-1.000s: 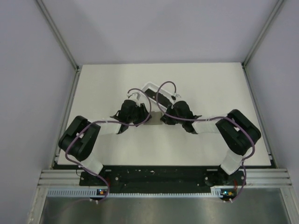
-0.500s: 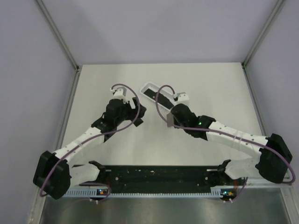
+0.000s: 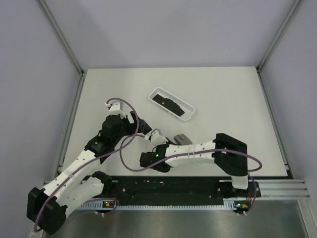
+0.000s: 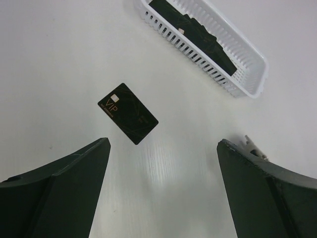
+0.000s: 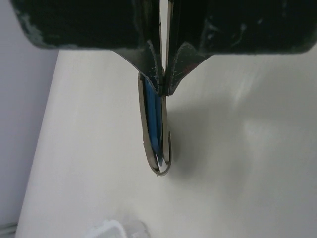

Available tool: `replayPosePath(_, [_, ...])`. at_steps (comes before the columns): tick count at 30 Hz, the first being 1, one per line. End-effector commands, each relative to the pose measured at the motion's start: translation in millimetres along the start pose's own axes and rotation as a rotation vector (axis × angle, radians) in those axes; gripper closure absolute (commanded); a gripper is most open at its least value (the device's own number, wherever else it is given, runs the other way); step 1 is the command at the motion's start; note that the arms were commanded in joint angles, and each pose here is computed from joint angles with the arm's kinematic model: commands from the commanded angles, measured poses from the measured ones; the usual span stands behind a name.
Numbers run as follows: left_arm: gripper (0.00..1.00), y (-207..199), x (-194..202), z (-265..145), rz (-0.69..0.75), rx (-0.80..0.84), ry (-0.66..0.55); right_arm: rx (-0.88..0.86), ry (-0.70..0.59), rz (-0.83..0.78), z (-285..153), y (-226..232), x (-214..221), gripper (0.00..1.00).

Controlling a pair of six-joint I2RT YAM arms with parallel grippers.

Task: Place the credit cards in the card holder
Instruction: Pick up the card holder from the center of the board.

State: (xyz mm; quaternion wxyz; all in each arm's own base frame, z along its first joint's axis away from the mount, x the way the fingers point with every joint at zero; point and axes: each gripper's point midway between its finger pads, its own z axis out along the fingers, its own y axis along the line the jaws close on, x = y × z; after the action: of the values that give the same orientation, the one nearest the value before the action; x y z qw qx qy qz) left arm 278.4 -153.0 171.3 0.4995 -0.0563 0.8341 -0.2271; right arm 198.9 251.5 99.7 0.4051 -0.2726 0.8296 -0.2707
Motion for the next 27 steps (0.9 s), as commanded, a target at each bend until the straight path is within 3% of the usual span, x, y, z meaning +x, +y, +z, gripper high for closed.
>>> replayPosePath(1, [0.04,11.5,-6.2,-12.5,0.021,-0.046,-0.041,-0.109,-0.023,-0.027,-31.2,43.4,-3.5,1.0])
replayPosePath(5, [0.04,19.1,-7.1,-21.7,0.025,-0.072,-0.057,-0.344,-0.081,0.091,-58.9,70.0,-20.9,0.55])
replayPosePath(7, [0.03,21.2,-9.1,-25.5,0.024,-0.081,-0.067,-0.466,-0.133,0.187,-73.6,66.6,-31.4,0.44])
replayPosePath(10, [0.02,24.2,-7.4,-28.1,0.026,-0.088,-0.07,-0.615,-0.198,0.333,-90.1,45.1,-50.0,0.39])
replayPosePath(13, [0.05,23.5,0.1,-26.9,0.028,-0.071,-0.051,-0.661,-0.196,0.482,-77.0,13.9,-53.9,0.42])
replayPosePath(16, [0.16,5.3,19.4,-26.9,0.018,0.038,0.038,-0.629,-0.116,0.625,-36.0,-24.7,-40.5,0.53])
replayPosePath(21, [0.49,-22.1,63.2,-29.9,-0.054,0.165,0.158,-0.616,0.0,0.712,10.8,-46.7,-14.2,0.79])
replayPosePath(27, [1.0,-60.1,113.1,-40.9,-0.087,0.281,0.245,-0.642,0.104,0.728,46.3,-33.9,7.5,0.93])
